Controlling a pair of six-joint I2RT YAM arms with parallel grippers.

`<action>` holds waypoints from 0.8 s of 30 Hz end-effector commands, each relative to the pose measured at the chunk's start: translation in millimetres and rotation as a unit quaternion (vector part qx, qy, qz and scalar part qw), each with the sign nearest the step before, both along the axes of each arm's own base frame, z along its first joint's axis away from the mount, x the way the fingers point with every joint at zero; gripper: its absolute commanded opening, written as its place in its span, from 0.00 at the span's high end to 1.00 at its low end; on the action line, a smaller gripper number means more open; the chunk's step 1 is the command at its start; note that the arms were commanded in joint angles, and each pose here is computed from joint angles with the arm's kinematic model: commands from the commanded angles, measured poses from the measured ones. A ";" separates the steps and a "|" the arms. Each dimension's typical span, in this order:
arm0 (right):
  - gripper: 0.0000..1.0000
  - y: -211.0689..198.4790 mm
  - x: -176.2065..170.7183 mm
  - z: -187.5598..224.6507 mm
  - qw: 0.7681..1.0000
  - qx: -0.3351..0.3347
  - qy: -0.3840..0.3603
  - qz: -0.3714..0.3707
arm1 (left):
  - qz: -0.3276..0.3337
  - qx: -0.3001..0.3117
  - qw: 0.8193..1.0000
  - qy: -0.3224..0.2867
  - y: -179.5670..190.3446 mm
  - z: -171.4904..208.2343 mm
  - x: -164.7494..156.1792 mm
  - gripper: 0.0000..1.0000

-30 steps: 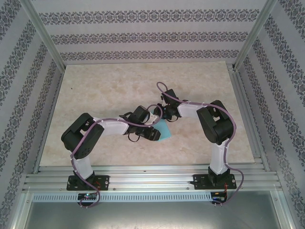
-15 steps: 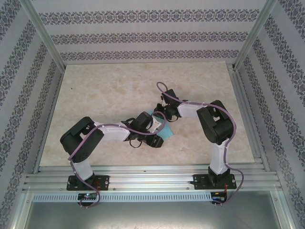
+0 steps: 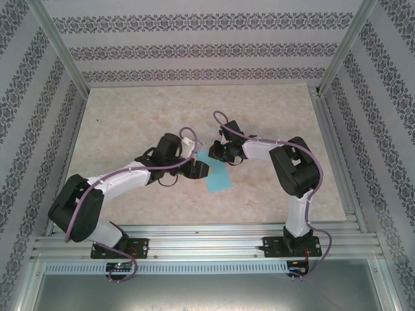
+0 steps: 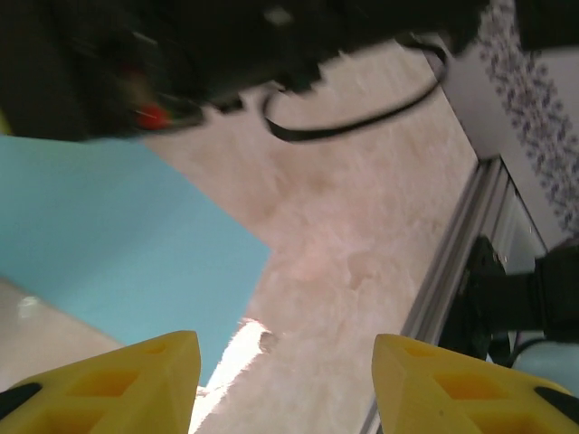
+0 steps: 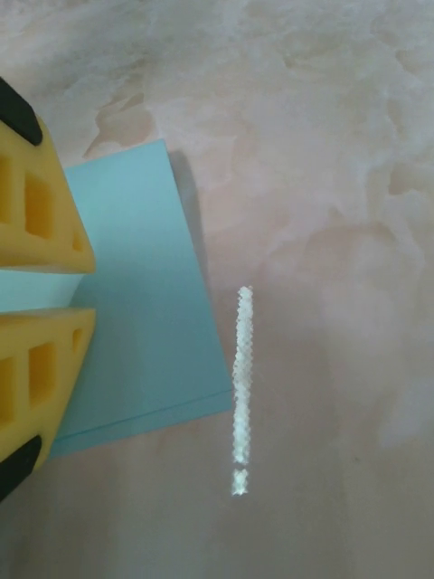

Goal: Fold a paper plane with a square sheet of paper (fold left side to right side)
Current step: First fold the square sheet of paper in half at the center of the table.

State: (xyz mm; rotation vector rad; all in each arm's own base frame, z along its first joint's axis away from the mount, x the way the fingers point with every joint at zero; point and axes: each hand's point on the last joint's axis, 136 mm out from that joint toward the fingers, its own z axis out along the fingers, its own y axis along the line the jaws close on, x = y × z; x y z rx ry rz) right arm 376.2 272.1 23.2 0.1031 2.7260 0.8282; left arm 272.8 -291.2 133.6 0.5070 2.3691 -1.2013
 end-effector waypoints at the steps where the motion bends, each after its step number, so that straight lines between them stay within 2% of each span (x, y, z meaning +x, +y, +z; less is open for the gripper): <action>1: 0.78 -1.2 6.1 48.6 0.999 0.001 -0.051 0.013 | 0.077 -0.006 0.995 0.056 37.2 -12.1 23.2 0.46; 6: 0.69 -24.4 -7.4 67.9 0.998 -0.021 -0.065 0.015 | 0.119 0.001 0.989 0.090 56.3 -26.6 49.5 0.47; 13: 0.56 -47.1 -51.1 35.2 0.998 -0.037 -0.018 0.039 | 0.130 -0.019 0.981 0.141 42.1 -51.8 71.0 0.49; 19: 0.58 -58.0 -80.9 13.7 0.999 -0.032 0.017 0.035 | 0.138 -0.029 0.977 0.160 33.1 -69.9 89.1 0.51; 24: 0.66 -60.4 -94.3 11.8 0.999 -0.017 0.023 0.027 | 0.128 -0.047 0.978 0.158 21.3 -64.8 94.5 0.54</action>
